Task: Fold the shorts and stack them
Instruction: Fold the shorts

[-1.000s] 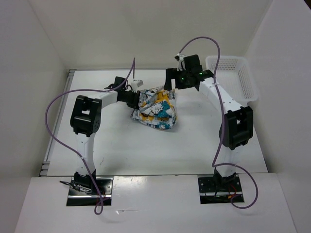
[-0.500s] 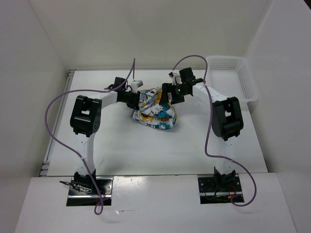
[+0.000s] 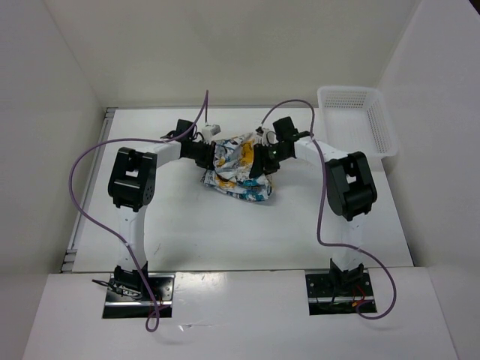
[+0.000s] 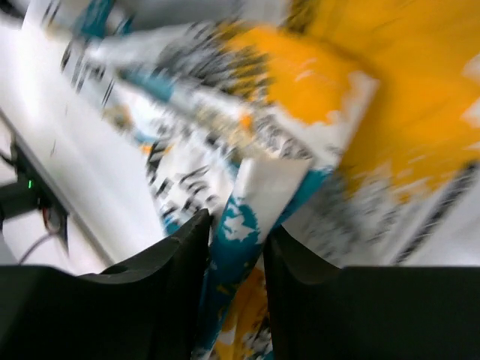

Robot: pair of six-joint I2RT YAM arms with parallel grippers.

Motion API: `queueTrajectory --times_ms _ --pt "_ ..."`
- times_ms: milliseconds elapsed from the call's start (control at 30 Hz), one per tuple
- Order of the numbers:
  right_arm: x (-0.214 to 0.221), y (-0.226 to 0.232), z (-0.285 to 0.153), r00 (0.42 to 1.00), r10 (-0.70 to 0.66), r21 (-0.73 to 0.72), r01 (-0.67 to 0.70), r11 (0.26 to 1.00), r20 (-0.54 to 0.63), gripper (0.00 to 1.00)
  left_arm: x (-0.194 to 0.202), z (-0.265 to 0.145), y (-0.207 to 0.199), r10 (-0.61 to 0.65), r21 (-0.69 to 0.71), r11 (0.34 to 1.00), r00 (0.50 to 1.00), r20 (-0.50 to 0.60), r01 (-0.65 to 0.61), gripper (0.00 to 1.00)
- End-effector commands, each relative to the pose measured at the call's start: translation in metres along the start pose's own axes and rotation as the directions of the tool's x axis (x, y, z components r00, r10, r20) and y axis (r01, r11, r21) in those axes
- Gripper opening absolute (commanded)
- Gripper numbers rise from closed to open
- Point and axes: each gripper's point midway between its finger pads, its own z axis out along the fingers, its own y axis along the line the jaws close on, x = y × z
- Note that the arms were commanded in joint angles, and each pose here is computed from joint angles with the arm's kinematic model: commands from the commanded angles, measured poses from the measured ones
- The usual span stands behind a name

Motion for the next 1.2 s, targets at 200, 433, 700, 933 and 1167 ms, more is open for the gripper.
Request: queueTrajectory --times_ms 200,433,700,933,1167 --pt "0.008 0.15 -0.016 0.909 -0.405 -0.091 0.413 0.906 0.098 0.27 0.018 0.006 0.001 -0.034 0.035 0.999 0.999 -0.037 0.035 0.04" --pt "0.028 0.153 0.017 0.827 -0.559 0.054 0.556 0.829 0.061 0.27 0.016 0.006 0.001 -0.027 0.035 0.999 0.999 -0.03 0.028 0.04" --pt "0.039 0.163 0.049 0.694 -0.72 0.134 0.712 0.689 0.012 0.77 0.014 0.005 0.002 -0.028 0.023 0.999 0.999 -0.032 0.029 0.28" --pt "0.048 0.217 0.041 0.58 -0.813 0.06 0.81 0.583 0.059 0.87 -0.025 -0.045 0.039 -0.071 -0.145 0.987 0.997 0.016 0.073 0.71" --pt "0.015 0.273 -0.015 0.564 -0.795 0.096 0.799 0.594 0.223 0.69 -0.087 -0.129 0.034 -0.048 -0.203 0.976 0.989 0.143 0.077 1.0"
